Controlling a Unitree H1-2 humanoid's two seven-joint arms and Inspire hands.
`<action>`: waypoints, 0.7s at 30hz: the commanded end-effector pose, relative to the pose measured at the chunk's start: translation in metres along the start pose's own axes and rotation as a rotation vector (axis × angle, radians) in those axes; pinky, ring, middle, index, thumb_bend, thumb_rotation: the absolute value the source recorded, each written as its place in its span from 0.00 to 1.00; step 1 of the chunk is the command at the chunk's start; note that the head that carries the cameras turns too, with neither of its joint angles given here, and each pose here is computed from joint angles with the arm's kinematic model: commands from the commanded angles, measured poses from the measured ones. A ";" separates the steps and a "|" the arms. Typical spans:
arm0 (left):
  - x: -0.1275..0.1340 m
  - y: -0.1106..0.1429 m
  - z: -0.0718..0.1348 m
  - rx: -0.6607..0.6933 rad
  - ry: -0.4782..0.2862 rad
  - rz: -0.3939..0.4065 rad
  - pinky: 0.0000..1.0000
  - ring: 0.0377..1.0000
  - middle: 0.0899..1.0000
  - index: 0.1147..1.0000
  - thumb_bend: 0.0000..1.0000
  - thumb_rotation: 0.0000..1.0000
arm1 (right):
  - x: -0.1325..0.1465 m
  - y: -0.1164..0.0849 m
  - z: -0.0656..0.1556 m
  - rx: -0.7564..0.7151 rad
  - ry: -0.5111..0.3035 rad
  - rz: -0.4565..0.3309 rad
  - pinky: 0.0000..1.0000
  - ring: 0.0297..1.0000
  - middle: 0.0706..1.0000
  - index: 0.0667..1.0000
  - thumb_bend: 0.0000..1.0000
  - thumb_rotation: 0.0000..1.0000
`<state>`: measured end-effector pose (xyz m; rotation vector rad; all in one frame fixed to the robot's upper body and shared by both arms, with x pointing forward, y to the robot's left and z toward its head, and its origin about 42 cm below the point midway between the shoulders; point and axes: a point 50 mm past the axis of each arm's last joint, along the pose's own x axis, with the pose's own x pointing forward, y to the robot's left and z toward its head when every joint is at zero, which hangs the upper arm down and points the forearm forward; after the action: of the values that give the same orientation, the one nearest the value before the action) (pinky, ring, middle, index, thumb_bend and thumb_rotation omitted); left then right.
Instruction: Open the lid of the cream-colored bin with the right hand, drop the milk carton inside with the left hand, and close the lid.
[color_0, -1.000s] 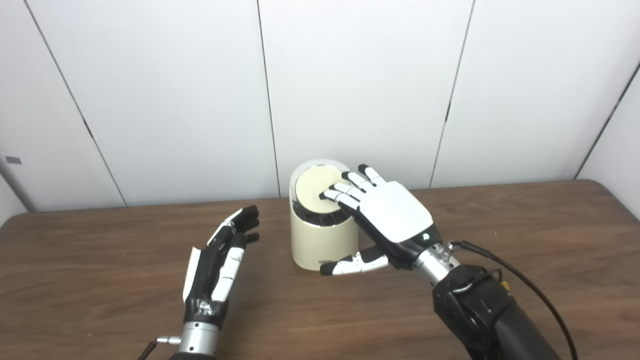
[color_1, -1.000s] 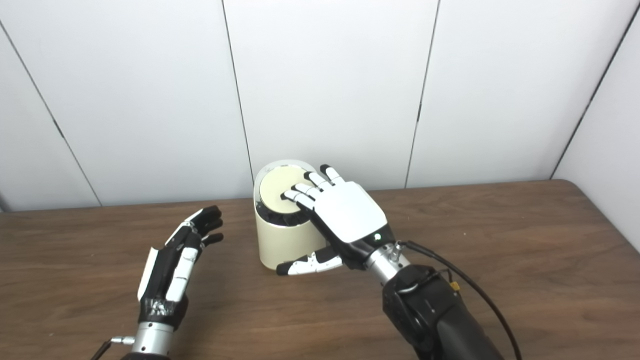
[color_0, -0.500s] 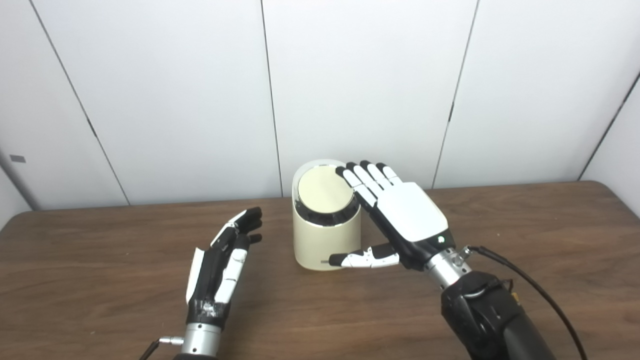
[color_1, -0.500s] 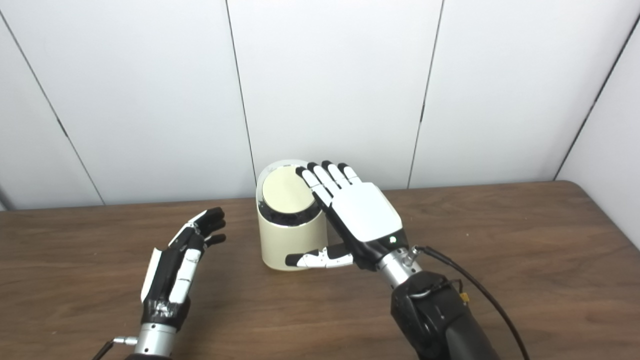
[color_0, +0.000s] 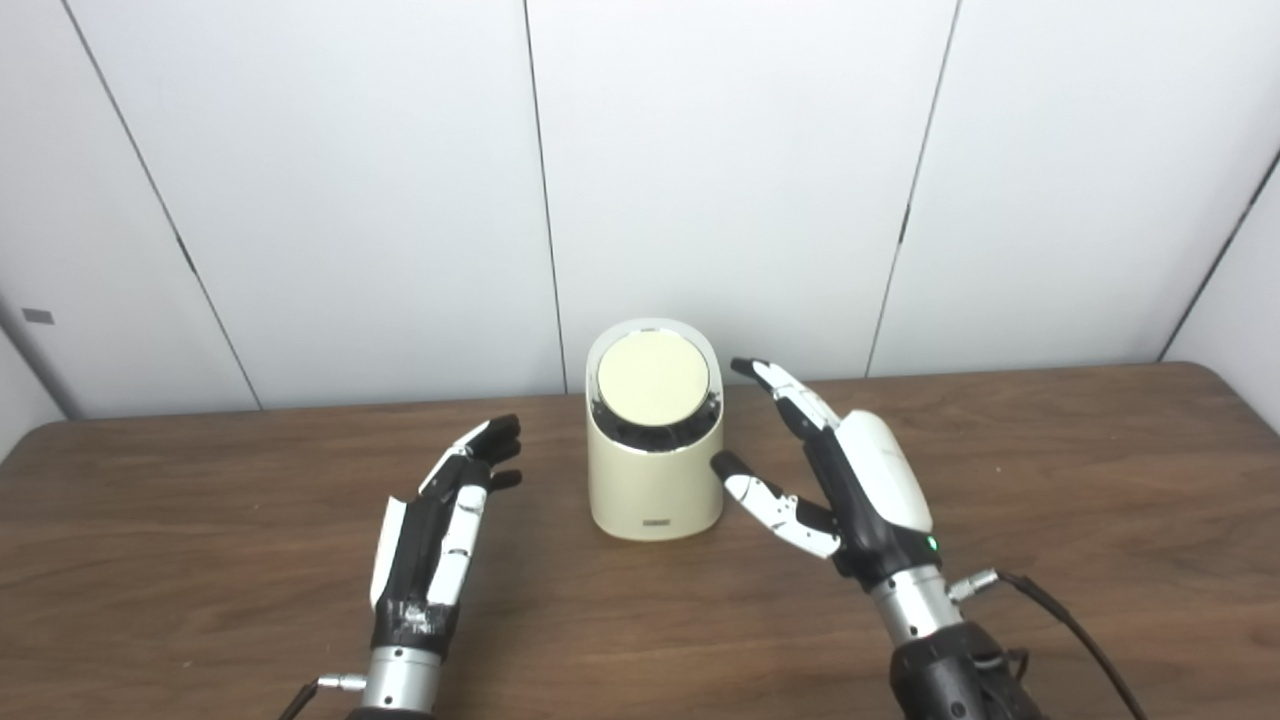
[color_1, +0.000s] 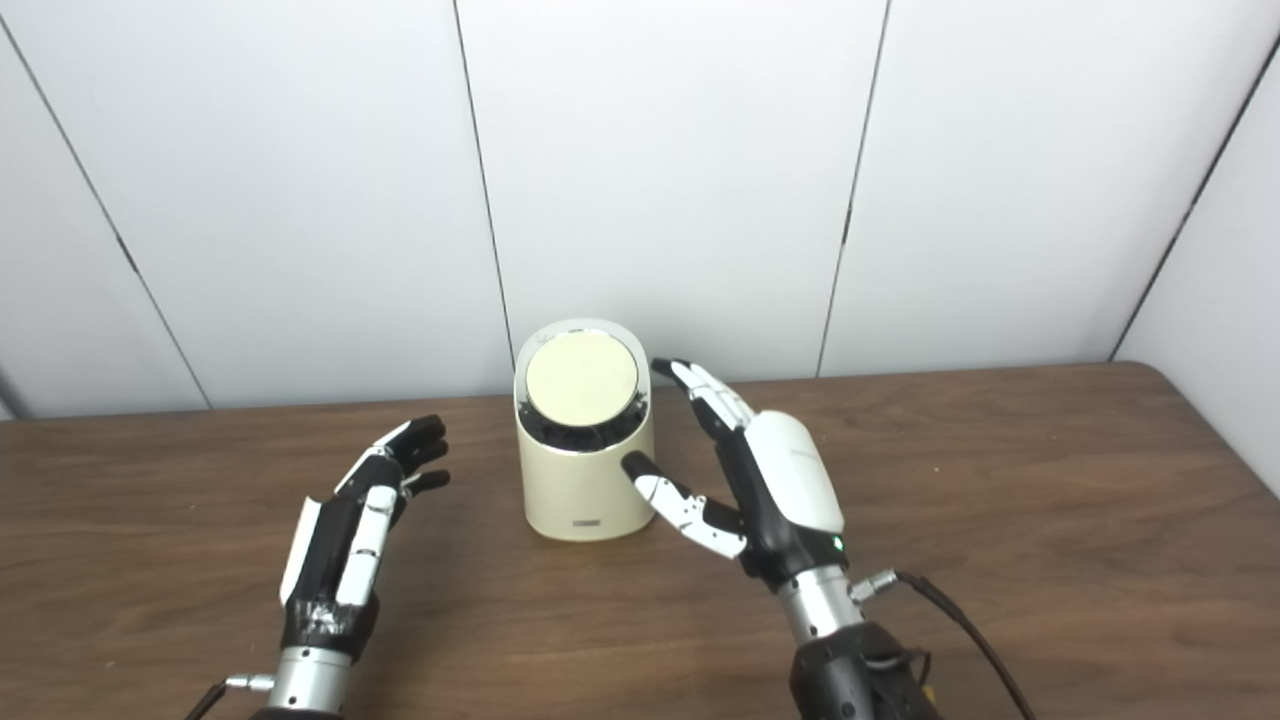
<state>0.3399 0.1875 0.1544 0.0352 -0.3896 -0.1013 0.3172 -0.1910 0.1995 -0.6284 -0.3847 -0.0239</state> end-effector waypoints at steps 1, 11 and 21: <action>0.006 0.004 0.016 0.000 -0.083 -0.004 0.79 0.85 0.85 0.85 0.25 0.86 | 0.002 -0.009 0.004 0.080 -0.064 -0.081 0.74 0.84 0.84 0.83 0.17 0.92; -0.018 0.017 0.011 0.001 -0.022 0.039 0.78 0.86 0.85 0.85 0.25 0.81 | -0.031 0.003 -0.022 0.243 0.074 -0.154 0.73 0.83 0.83 0.82 0.16 0.76; -0.041 0.020 0.015 -0.021 0.021 0.065 0.78 0.85 0.84 0.84 0.24 0.80 | -0.054 0.010 -0.025 0.297 0.133 -0.147 0.76 0.84 0.83 0.82 0.16 0.67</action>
<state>0.2972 0.2123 0.1407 0.0139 -0.3185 -0.0407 0.2756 -0.2069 0.1383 -0.3275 -0.2131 -0.1400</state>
